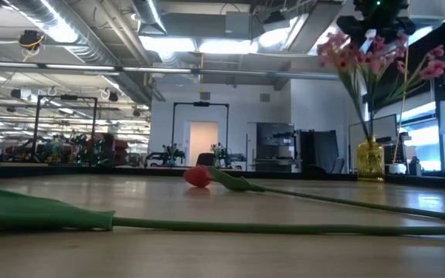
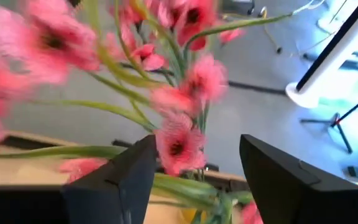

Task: Sort flowers into vase by color
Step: Put the pink flowers into the yellow vase, then put the top red flower into the yellow vase

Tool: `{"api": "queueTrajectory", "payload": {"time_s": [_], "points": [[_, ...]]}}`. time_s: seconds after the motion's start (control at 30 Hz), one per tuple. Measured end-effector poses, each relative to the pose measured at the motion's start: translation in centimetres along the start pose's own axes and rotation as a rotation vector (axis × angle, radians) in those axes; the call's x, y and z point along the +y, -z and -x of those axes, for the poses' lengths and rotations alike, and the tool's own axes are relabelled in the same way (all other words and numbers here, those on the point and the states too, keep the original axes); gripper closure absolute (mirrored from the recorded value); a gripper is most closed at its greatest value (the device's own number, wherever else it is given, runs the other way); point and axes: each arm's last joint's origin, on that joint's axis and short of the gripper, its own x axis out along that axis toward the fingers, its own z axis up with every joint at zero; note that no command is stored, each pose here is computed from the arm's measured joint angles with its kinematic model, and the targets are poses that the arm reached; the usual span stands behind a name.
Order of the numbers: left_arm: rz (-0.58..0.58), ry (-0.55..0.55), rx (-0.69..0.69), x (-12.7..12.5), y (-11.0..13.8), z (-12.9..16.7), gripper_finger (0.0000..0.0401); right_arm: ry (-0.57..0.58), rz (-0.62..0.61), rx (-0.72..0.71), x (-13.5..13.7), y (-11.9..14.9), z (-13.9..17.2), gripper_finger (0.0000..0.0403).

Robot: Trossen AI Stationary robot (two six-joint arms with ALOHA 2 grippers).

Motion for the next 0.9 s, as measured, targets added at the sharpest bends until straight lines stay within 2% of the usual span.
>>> {"api": "queueTrajectory", "payload": {"time_s": [0.3,0.57,0.77,0.83,0.9], "points": [[0.019,0.01,0.004,0.0,0.0,0.0,0.027,-0.051,-0.013,0.046,-0.7,-1.2,1.9,0.0127],[0.025,0.045,0.02,0.2,-0.1,-0.2,0.027,-0.116,-0.02,-0.008,-1.7,-2.5,4.3,0.012],[-0.035,0.143,0.055,-0.1,0.0,-0.2,0.027,-0.244,0.022,-0.048,-2.0,-3.5,5.8,0.012],[-0.045,0.181,0.068,-0.3,0.1,-0.1,0.027,-0.323,0.059,-0.053,-2.0,-3.8,6.3,0.012],[-0.052,0.213,0.08,-0.7,0.3,-0.1,0.027,-0.452,0.106,-0.068,-2.0,-4.0,7.0,0.012]]}}
